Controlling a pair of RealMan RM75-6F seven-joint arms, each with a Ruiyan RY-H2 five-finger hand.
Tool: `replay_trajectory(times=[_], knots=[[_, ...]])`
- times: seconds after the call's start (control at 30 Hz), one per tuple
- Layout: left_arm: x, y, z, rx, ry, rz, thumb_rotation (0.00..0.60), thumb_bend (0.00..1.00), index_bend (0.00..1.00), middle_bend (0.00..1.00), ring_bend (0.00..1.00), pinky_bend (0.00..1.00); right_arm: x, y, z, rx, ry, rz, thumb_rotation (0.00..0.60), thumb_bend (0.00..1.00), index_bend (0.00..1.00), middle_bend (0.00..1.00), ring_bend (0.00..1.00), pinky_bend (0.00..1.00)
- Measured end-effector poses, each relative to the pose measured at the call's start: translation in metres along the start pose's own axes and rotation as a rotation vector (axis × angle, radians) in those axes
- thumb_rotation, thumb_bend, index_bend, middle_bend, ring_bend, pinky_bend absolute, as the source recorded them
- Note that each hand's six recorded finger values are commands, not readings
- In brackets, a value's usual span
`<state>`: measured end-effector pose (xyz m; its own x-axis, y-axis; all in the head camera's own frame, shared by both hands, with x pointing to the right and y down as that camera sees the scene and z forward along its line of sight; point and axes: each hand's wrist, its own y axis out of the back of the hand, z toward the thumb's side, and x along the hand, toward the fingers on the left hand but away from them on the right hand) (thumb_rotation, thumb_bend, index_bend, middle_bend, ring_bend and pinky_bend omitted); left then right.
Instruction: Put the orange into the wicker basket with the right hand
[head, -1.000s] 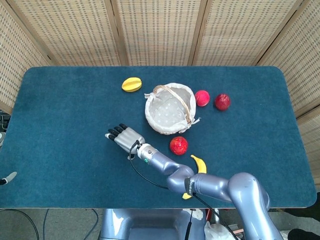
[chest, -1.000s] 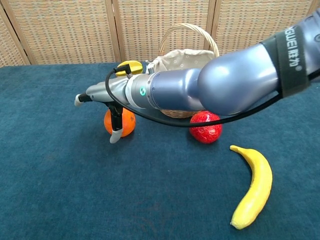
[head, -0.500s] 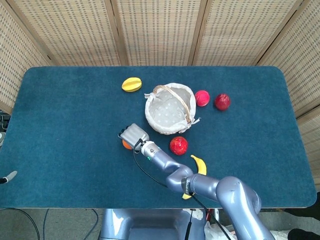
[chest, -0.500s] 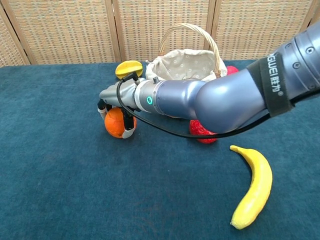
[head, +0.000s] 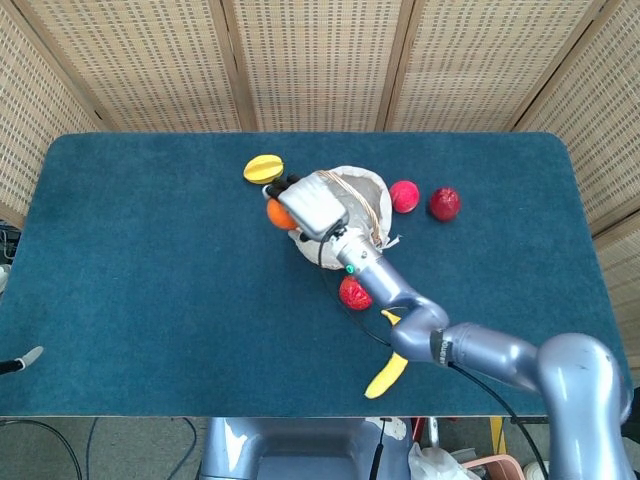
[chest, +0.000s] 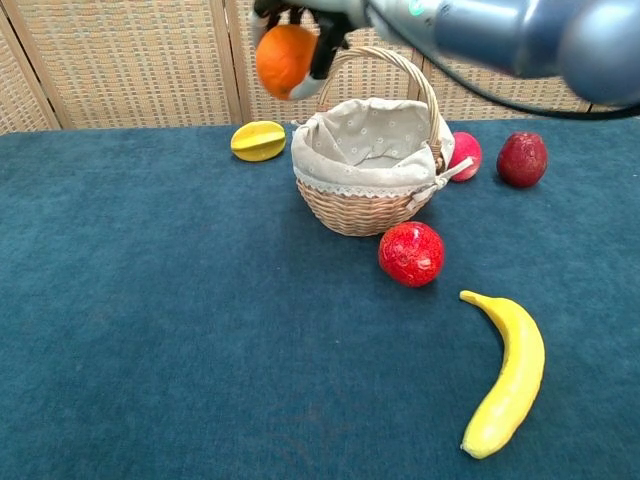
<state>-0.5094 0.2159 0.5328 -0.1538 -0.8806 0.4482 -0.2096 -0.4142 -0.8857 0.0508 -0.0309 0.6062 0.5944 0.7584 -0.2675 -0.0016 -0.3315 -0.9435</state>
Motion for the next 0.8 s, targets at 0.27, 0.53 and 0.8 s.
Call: replay_trajectory(times=[0.27,0.53,0.8], knots=[[-0.005,-0.002,0.007,0.011,-0.026,0.003,0.600,0.00,0.00,0.00,0.00,0.00,0.032,-0.007,-0.041,0.022,-0.051,0.047,0.600,0.42,0.46,0.50,0.41,0.66],[-0.004,-0.005,0.008,0.016,-0.028,-0.004,0.600,0.00,0.00,0.00,0.00,0.00,0.029,-0.024,-0.030,0.080,-0.014,0.067,0.600,0.07,0.24,0.14,0.12,0.30],[-0.003,-0.005,0.007,0.013,-0.029,-0.006,0.600,0.00,0.00,0.00,0.00,0.00,0.028,-0.029,-0.031,0.144,-0.035,0.083,0.600,0.00,0.04,0.00,0.00,0.00]])
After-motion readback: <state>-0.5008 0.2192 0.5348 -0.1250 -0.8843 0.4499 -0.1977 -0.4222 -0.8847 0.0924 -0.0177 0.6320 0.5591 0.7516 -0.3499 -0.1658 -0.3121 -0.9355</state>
